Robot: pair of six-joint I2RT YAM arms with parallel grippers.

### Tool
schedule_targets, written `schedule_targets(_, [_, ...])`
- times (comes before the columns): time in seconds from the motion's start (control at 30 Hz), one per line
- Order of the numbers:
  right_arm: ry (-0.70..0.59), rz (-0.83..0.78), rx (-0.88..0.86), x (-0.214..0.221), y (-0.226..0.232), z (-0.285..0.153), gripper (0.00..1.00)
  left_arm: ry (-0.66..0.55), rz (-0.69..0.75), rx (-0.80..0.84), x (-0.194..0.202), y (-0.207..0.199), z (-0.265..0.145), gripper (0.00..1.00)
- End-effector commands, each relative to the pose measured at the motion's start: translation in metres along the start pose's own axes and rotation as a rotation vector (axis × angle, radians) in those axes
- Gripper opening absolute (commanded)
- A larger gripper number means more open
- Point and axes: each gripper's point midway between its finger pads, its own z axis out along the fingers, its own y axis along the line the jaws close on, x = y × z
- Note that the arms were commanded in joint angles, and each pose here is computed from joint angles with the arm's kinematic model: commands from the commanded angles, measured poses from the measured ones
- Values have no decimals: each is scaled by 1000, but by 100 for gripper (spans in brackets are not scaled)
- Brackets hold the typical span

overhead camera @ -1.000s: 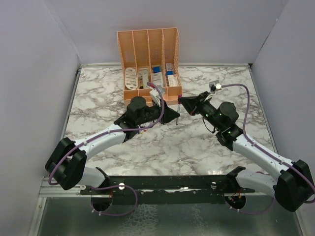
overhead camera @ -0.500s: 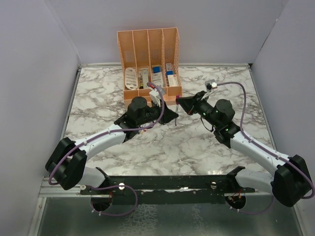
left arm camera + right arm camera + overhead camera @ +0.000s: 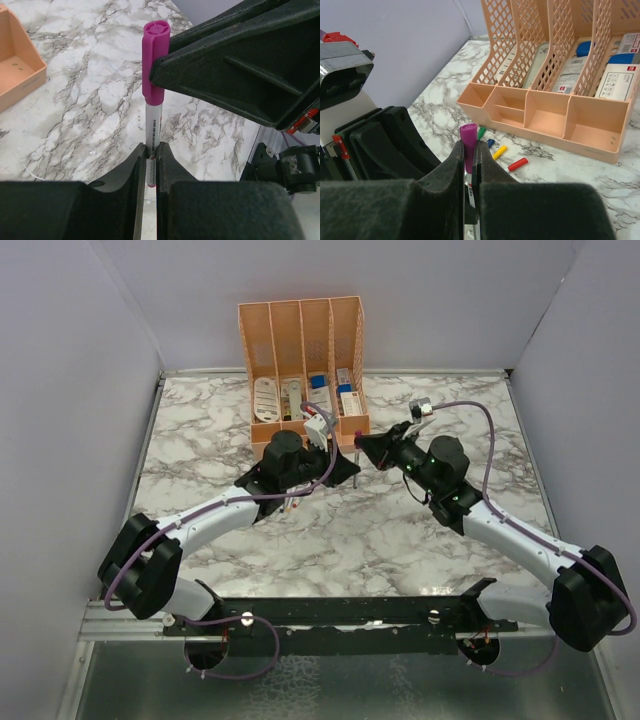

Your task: Insert the pens into the pen caps

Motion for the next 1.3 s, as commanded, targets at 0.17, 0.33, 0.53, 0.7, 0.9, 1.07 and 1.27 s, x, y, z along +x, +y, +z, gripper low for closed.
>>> schedule_targets(0.17, [416,40,39,118,-7,-26,1,-443,133,-63,-144,3,-20,0])
schedule_targets(0.33, [472,33,49,136,-4,-25,1,-450,135,-57,-148,5,-22,0])
schedule_targets(0.53, [419,22,67,119,-3,-13,1,-338,111,-40,-117,11,-16,0])
schedule_targets(0.7, [294,-12,79,74,5,5,30,-109,14,-77,-42,35,-11,0])
schedule_targets(0.9, [70,-66,102,-3,17,11,47,225,-126,-215,61,76,-21,0])
schedule_targets(1.07, [-42,-115,152,-46,18,-2,47,416,-173,-311,107,95,-33,0])
schedule_targets(1.27, [-89,-131,290,-62,-3,-21,47,594,-135,-423,131,117,-43,0])
